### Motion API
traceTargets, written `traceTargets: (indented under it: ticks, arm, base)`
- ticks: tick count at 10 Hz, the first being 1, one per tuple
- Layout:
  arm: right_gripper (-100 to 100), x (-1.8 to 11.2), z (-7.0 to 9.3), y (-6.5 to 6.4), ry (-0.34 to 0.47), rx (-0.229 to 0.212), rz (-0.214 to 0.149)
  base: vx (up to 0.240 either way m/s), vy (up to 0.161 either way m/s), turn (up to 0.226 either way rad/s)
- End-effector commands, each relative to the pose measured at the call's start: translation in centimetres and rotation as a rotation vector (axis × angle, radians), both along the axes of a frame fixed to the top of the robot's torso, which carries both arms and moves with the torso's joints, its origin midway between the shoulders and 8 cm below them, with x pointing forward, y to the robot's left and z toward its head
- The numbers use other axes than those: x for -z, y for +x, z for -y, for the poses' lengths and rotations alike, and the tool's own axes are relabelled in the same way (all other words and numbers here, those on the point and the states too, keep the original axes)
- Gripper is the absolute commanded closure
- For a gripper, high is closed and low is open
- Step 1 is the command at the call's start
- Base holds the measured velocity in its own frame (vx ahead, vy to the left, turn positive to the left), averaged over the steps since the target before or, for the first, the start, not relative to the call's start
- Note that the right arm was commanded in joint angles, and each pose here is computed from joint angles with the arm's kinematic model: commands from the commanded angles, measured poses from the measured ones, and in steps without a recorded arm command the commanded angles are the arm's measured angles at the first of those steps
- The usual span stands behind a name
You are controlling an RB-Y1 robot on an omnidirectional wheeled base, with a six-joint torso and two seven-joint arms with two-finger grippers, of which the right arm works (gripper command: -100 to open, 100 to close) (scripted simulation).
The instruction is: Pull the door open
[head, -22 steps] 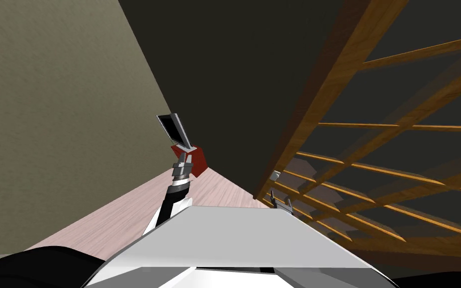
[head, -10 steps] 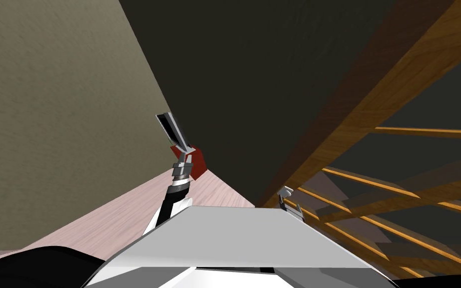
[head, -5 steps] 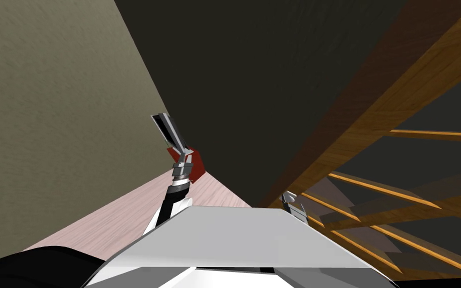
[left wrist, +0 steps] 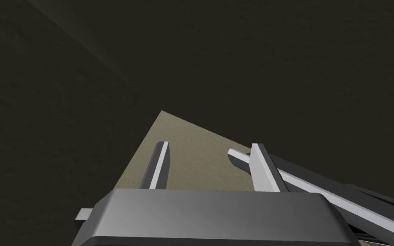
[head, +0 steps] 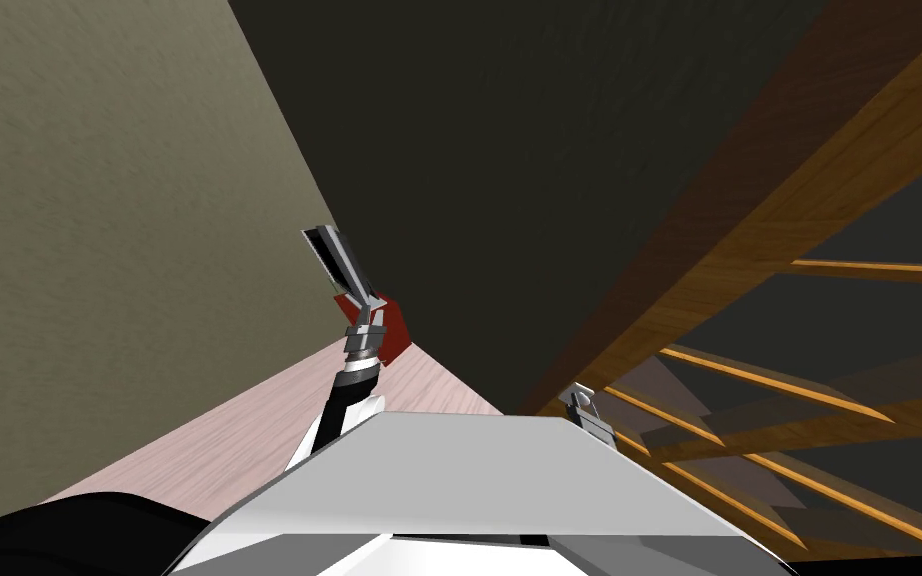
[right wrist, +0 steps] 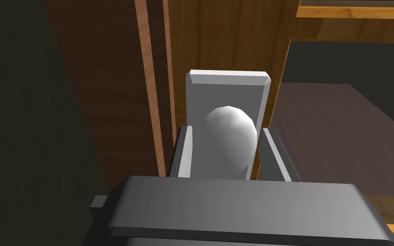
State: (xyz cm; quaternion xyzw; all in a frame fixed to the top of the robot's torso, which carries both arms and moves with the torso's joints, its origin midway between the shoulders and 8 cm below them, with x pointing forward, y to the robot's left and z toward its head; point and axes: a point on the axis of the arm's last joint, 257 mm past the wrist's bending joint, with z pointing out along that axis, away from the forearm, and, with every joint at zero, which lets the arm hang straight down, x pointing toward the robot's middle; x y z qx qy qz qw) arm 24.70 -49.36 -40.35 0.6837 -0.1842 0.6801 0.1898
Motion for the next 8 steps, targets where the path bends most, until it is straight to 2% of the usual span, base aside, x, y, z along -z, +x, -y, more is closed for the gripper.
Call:
traceTargets:
  ticks: [1,2,3,5,8]
  arm:
    - [100,0.0,0.0,0.0,0.001,0.0,-0.001]
    - [100,0.0,0.0,0.0,0.001,0.0,-0.001]
    - [100,-0.1,-0.8,0.1,0.0,-0.032,0.002]
    - [100,-0.2,-1.5,0.2,0.0,-0.06,0.003]
    - [100,-0.3,-3.2,0.2,0.003,-0.129,0.005]
  base:
    - [0.0,0.0,0.0]
    - [0.0,0.0,0.0]
    - [-0.126,-0.011,0.064]
    - [-0.19,-0.002,0.057]
    - [-0.227,0.021,0.063]
